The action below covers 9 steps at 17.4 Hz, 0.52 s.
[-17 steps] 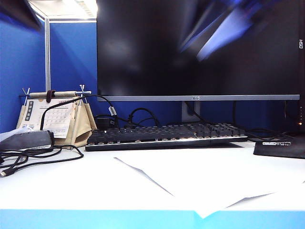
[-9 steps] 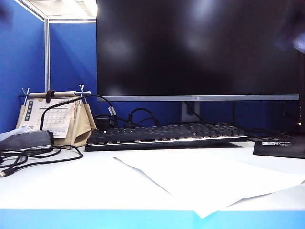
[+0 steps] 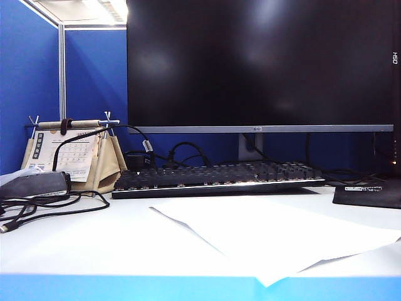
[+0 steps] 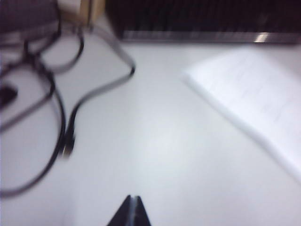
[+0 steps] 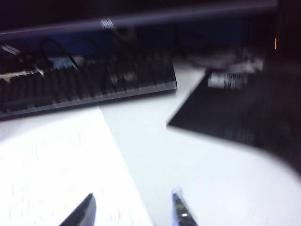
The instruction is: Put a wrinkled paper upside down.
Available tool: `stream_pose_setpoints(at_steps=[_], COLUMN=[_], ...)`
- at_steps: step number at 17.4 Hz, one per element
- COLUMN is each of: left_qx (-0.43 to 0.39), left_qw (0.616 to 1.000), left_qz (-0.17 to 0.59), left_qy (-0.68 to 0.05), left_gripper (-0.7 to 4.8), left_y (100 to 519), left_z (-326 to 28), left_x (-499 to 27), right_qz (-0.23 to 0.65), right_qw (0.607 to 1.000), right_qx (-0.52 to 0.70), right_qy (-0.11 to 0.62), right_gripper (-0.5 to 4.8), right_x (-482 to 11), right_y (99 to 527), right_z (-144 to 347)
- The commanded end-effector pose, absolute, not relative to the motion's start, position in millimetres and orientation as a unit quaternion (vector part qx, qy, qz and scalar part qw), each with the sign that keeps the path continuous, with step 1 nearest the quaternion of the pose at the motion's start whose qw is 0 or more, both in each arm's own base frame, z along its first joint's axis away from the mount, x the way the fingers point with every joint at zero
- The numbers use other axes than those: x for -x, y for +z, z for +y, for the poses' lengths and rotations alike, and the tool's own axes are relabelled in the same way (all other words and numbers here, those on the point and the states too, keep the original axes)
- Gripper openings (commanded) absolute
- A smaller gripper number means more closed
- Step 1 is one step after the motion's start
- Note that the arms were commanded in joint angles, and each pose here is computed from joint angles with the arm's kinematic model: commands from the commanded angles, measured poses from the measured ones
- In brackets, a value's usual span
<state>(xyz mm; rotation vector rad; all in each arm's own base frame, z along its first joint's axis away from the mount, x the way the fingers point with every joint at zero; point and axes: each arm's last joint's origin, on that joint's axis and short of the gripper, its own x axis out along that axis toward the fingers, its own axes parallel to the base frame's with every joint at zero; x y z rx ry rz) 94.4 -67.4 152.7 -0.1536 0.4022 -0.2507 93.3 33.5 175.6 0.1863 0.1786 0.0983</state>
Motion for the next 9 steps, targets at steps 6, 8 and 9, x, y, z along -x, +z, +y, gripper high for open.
stream_pose_setpoints(at_steps=[6,8,9], left_qx=[0.048,0.047,0.047], left_qw=[0.978,0.978,0.978], left_qz=[0.204,0.204,0.204], left_qy=[-0.002,-0.001,-0.001], left_gripper=[0.21,0.22,0.22], left_y=[123.8,123.7,123.7], left_z=[-56.7,-56.6,-56.6], left_x=[-91.0,-91.0,-91.0], right_qz=[0.125,0.125,0.125], right_qw=[0.987,0.987,0.987], right_qx=[-0.092,-0.092,-0.093], right_qy=[0.029,0.032,0.032], right_gripper=[-0.05,-0.05,-0.05], right_x=[-94.3,-94.2,-94.2], right_y=[142.2,142.2,142.4], right_z=[33.0,33.2,33.2])
